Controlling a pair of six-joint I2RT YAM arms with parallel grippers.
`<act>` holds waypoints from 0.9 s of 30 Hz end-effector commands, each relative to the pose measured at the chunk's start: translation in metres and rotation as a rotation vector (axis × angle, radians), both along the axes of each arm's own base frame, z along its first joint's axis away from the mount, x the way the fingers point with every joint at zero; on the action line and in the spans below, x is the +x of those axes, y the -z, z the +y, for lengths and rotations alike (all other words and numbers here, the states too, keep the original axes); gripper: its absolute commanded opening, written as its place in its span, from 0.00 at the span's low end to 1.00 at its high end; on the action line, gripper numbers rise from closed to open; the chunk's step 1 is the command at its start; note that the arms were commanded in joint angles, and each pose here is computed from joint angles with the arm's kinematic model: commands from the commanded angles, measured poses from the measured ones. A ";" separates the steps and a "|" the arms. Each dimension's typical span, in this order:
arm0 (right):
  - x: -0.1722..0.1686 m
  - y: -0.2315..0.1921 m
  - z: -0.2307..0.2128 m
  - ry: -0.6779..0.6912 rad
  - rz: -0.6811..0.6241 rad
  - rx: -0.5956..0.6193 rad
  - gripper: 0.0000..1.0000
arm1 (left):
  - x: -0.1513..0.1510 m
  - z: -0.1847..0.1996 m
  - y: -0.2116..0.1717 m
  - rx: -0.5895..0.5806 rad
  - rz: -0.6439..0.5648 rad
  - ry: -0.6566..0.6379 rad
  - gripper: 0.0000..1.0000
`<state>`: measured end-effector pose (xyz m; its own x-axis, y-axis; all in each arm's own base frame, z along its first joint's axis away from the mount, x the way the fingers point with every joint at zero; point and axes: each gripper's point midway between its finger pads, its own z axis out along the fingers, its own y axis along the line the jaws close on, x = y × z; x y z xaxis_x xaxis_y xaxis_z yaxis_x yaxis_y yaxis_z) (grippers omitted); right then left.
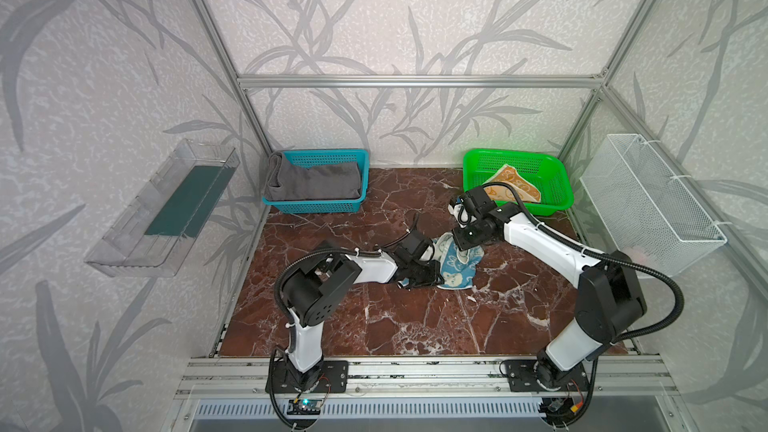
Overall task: Fold and stack the towels
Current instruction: 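Lift the blue towel high with both grippers, letting it hang unfolded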
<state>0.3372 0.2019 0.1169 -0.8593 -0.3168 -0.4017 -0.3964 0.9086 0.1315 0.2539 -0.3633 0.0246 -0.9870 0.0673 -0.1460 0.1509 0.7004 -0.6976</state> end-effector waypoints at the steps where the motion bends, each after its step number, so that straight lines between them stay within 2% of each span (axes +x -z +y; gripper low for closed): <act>1: 0.001 -0.010 -0.004 0.007 -0.024 -0.025 0.01 | -0.004 0.005 -0.010 0.007 -0.001 0.008 0.00; 4: 0.003 -0.022 -0.008 0.011 -0.067 -0.027 0.00 | -0.004 0.006 -0.021 0.017 -0.024 0.026 0.00; 8: 0.003 -0.044 -0.009 -0.023 -0.124 -0.020 0.00 | 0.001 0.016 -0.042 0.095 -0.100 0.071 0.00; 12: 0.001 -0.074 -0.019 -0.061 -0.215 -0.033 0.00 | 0.014 0.036 -0.084 0.176 -0.235 0.103 0.00; 15: 0.001 -0.108 -0.032 -0.090 -0.331 -0.036 0.00 | 0.030 0.062 -0.127 0.224 -0.355 0.087 0.00; 18: -0.001 -0.148 -0.045 -0.116 -0.461 -0.026 0.00 | 0.042 0.093 -0.174 0.270 -0.497 0.078 0.00; 21: -0.004 -0.188 -0.056 -0.114 -0.564 -0.021 0.00 | 0.047 0.120 -0.227 0.334 -0.699 0.081 0.00; 24: -0.010 -0.226 -0.060 -0.120 -0.658 -0.014 0.00 | 0.046 0.142 -0.284 0.388 -0.909 0.097 0.00; 27: -0.024 -0.262 -0.058 -0.148 -0.732 0.045 0.00 | 0.039 0.160 -0.337 0.440 -1.081 0.109 0.00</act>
